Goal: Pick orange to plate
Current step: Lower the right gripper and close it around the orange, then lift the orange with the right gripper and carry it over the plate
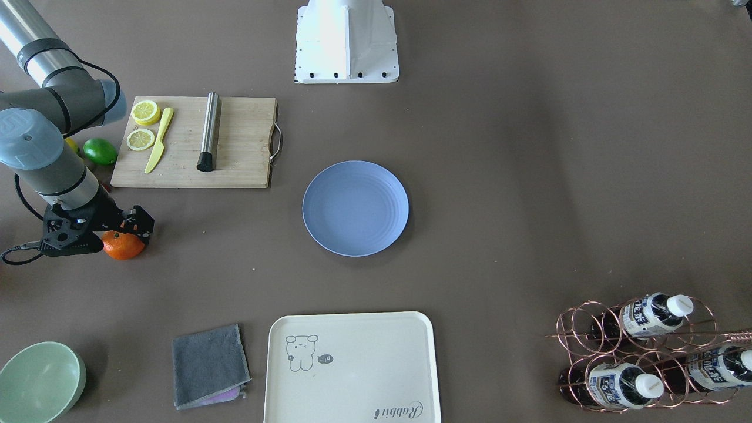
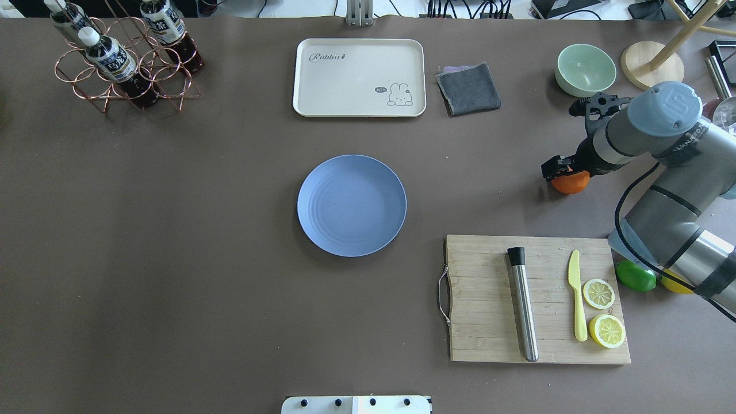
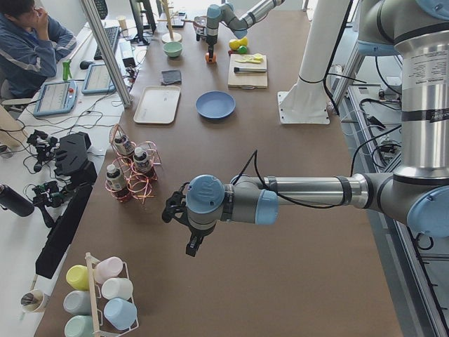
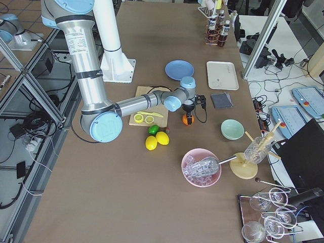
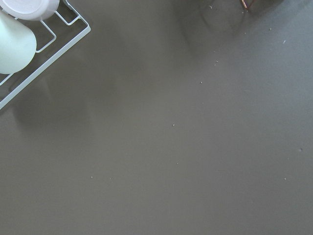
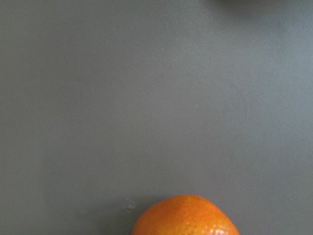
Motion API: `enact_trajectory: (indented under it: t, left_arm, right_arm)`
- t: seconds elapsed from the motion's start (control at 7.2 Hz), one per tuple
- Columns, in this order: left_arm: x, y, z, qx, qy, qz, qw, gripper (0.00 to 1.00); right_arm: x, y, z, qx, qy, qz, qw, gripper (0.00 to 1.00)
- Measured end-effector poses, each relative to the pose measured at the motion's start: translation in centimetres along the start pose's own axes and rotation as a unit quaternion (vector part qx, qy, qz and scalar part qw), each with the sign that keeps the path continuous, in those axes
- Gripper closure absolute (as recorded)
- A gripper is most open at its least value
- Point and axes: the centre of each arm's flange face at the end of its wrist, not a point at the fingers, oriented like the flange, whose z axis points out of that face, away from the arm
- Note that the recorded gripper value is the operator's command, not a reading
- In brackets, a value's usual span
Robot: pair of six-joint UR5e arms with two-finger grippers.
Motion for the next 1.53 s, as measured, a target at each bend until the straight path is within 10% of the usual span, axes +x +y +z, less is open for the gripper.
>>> enact_trajectory:
  t: [0.14,0.28,0.83,1.53]
  left_arm:
    - [0.0,0.0,0.0,0.0,0.001,0.0,1.0,0.02]
    - [0.0,0.0,0.0,0.0,0.001,0.0,1.0,0.02]
    - [0.0,0.2,0.1,-0.001,0.002,-0.001,1.0,0.02]
    - [-0.4,1.0,0.9,-0.014,0.001,-0.01,0.9999,0.02]
  right_arm:
    - [-0.1,0.2,0.1,-0.001,0.0,-0.001,1.0,0.73]
    - [-0.3,0.2,0.1,0.001,-0.001,0.006,1.0,1.0]
    - [-8.4,-1.9,-6.1,0.008,-0.028,0.042,0.9987,1.0]
    - [-35.0,-1.7,-10.0,0.009,-0.033,0.203,0.9786,1.0]
